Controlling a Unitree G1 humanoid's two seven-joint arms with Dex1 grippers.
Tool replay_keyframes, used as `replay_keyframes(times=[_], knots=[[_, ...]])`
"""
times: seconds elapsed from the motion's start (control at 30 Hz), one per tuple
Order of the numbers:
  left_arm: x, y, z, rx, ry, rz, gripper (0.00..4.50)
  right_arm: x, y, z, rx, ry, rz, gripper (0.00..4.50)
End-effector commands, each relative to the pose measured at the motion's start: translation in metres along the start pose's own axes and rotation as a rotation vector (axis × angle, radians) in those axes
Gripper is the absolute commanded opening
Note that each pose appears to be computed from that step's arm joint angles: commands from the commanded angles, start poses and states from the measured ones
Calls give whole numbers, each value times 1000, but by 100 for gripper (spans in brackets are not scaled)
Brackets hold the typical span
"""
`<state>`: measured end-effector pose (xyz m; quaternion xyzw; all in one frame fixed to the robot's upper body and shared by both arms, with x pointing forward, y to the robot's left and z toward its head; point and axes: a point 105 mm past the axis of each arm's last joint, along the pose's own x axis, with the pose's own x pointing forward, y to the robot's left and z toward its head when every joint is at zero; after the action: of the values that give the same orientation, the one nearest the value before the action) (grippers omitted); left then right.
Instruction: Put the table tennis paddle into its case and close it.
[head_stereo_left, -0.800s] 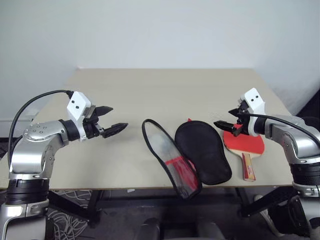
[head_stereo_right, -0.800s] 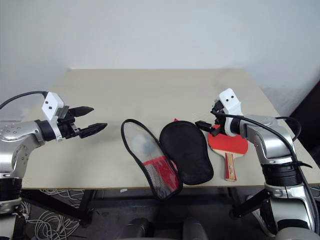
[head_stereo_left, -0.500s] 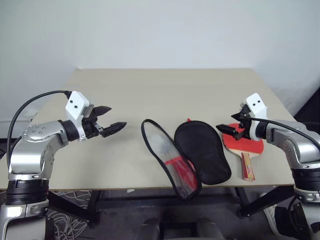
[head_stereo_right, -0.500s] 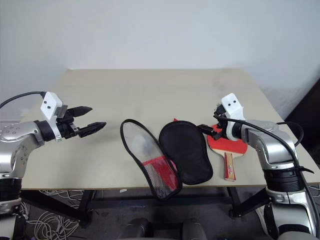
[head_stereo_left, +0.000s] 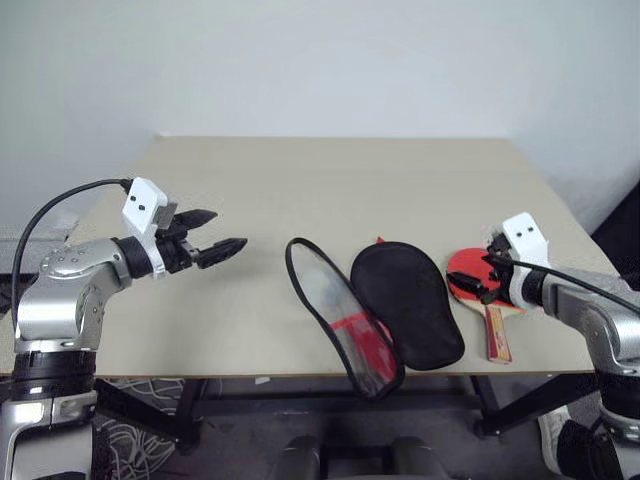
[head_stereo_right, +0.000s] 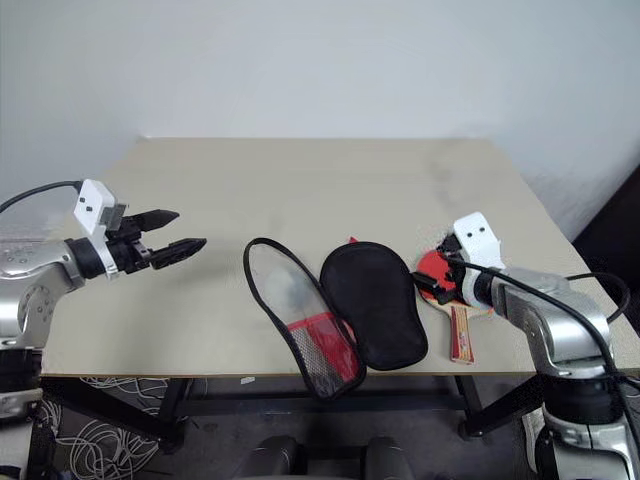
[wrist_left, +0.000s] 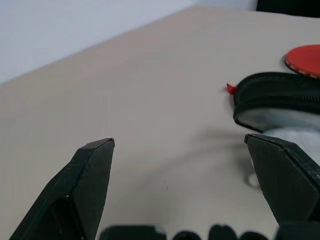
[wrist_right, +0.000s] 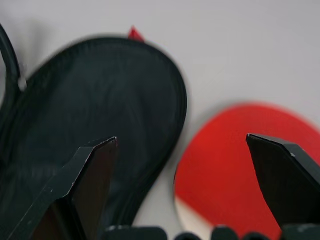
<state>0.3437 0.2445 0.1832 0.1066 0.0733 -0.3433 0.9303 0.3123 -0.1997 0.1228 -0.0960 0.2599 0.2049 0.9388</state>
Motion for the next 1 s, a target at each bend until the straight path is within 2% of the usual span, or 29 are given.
replay_keyframes(times=[0.03,0.2,0.37,0.6,0.8,1.0], knots=[[7,3,14,49,-35,-18,444,-18,-7,9,12,-40,-82,450],[11,5,13,58,-31,-39,444,-32,-7,-4,42,-2,-123,450],[17,-2,9,52,-28,-78,444,-41,-9,-32,109,114,-174,450],[11,-25,15,35,-67,-228,444,-30,-8,-58,173,217,-224,450],[8,-24,18,51,-67,-225,444,-15,-18,-75,234,250,-323,450],[6,-25,17,55,-63,-219,450,-7,-27,-85,278,264,-404,243]])
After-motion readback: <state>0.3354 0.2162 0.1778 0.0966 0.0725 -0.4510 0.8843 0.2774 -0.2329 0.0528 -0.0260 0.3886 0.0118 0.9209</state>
